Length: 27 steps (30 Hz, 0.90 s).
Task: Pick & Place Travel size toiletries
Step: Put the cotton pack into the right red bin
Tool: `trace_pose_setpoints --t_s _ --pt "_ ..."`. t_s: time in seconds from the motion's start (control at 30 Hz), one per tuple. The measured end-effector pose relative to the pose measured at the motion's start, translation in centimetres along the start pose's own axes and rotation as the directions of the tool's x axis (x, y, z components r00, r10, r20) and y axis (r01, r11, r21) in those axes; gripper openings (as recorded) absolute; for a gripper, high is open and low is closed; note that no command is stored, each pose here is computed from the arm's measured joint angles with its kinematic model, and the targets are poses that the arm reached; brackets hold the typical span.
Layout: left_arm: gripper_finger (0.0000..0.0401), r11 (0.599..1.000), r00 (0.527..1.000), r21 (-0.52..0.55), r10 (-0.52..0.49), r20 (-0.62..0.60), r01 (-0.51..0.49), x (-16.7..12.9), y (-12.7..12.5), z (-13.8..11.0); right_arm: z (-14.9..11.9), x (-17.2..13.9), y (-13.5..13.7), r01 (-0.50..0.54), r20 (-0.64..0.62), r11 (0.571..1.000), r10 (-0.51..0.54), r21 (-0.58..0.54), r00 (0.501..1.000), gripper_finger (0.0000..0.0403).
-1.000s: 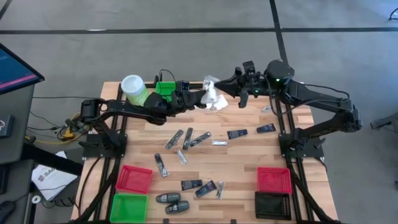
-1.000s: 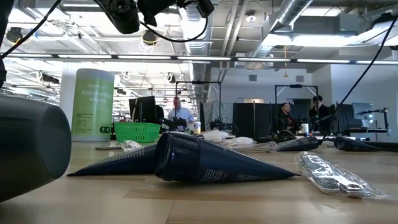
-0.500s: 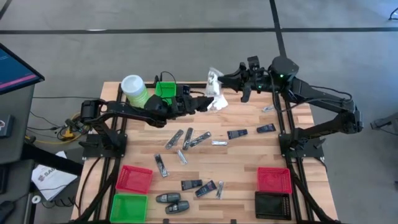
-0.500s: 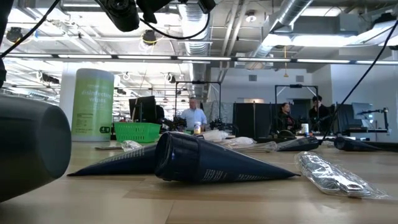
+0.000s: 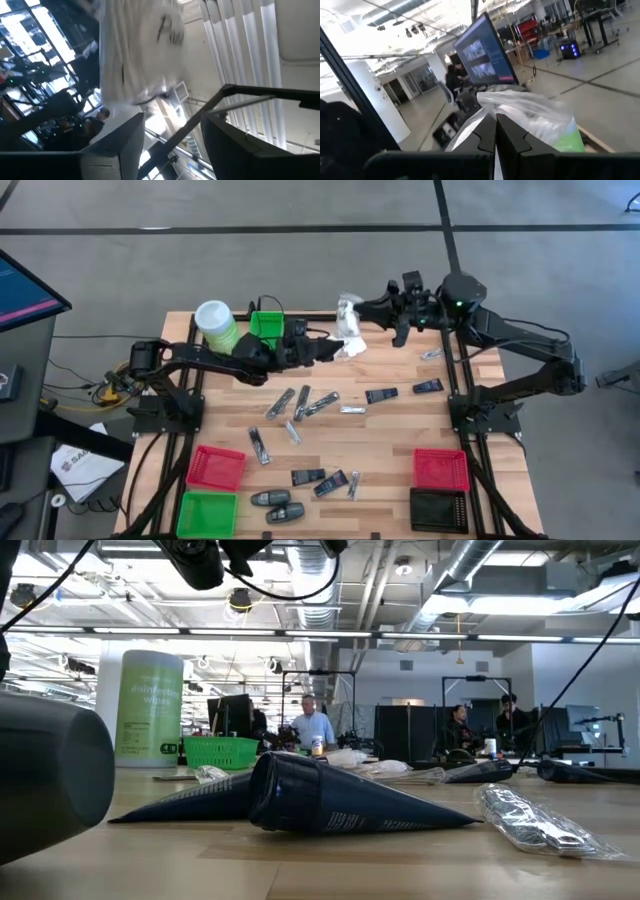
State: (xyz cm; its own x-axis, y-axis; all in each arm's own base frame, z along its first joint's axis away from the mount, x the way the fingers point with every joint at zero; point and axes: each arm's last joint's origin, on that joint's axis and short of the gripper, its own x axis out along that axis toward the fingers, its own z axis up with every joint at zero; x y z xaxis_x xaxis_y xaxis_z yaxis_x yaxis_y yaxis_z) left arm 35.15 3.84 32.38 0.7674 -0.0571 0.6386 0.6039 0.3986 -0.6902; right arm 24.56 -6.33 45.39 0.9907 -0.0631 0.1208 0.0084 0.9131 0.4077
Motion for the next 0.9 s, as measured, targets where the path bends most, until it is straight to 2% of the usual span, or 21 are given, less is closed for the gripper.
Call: trace_pose_setpoints --t_s 0.4,0.9 --pt "0.0222 0.996 0.997 0.036 0.077 0.012 -0.078 -0.2 1.0 0.8 0.1 0.1 0.4 -0.029 0.014 0.999 0.029 0.019 0.999 0.0000" --pt "0.0220 0.991 0.992 0.079 0.101 0.070 -0.106 -0.3 1.2 1.4 -0.3 0.2 1.0 -0.052 -0.003 0.999 0.052 0.016 0.999 0.0000"
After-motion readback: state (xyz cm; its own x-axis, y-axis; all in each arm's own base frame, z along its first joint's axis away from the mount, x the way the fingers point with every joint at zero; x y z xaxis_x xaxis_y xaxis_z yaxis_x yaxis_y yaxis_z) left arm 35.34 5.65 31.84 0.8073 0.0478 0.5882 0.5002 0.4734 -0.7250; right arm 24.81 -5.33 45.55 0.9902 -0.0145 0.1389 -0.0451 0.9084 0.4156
